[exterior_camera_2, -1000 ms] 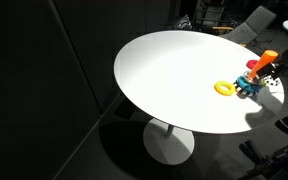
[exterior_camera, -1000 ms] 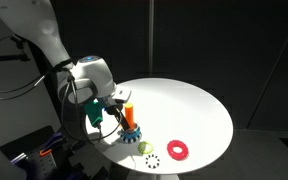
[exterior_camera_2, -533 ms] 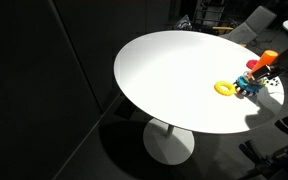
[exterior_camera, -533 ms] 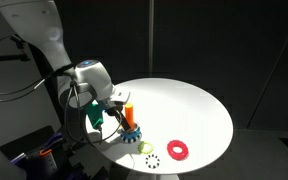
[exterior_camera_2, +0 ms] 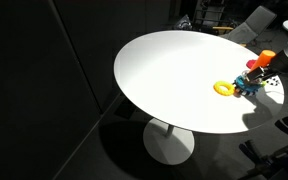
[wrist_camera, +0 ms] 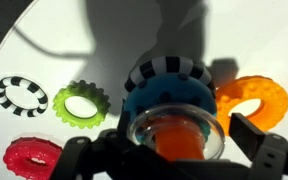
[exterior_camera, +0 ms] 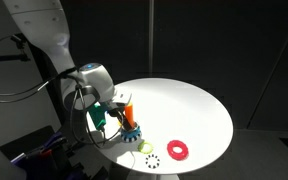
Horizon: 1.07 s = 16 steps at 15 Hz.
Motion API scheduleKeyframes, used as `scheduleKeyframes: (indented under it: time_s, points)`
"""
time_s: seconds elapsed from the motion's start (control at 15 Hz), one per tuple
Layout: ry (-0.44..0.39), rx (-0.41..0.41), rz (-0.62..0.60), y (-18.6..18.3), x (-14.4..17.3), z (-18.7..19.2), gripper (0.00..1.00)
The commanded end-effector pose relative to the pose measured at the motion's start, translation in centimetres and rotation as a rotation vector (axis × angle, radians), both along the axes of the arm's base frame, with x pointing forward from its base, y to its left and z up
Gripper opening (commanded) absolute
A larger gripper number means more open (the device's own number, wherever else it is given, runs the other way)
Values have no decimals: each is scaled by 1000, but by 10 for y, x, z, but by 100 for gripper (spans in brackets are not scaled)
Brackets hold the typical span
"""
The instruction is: Remove the clear ring from the stand and place it on the table
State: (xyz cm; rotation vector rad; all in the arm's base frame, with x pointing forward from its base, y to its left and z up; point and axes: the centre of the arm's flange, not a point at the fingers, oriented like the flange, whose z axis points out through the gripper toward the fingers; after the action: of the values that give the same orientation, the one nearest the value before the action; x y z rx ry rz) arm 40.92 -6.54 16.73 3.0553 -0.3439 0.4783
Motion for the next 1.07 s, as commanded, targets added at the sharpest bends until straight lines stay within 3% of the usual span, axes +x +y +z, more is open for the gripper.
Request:
scheduleKeyframes:
  time_s: [0.0, 0.27, 0.33, 0.47, 1.0]
  points:
    - [-14, 2, -25, -3, 14, -8, 100]
    - [-15, -2, -35, -6, 19, -13, 100]
    - [-16, -2, -38, -7, 19, -12, 75]
    - [-20, -3, -44, -8, 18, -9, 67]
    - [-46, -24, -76, -12, 10, 17, 67]
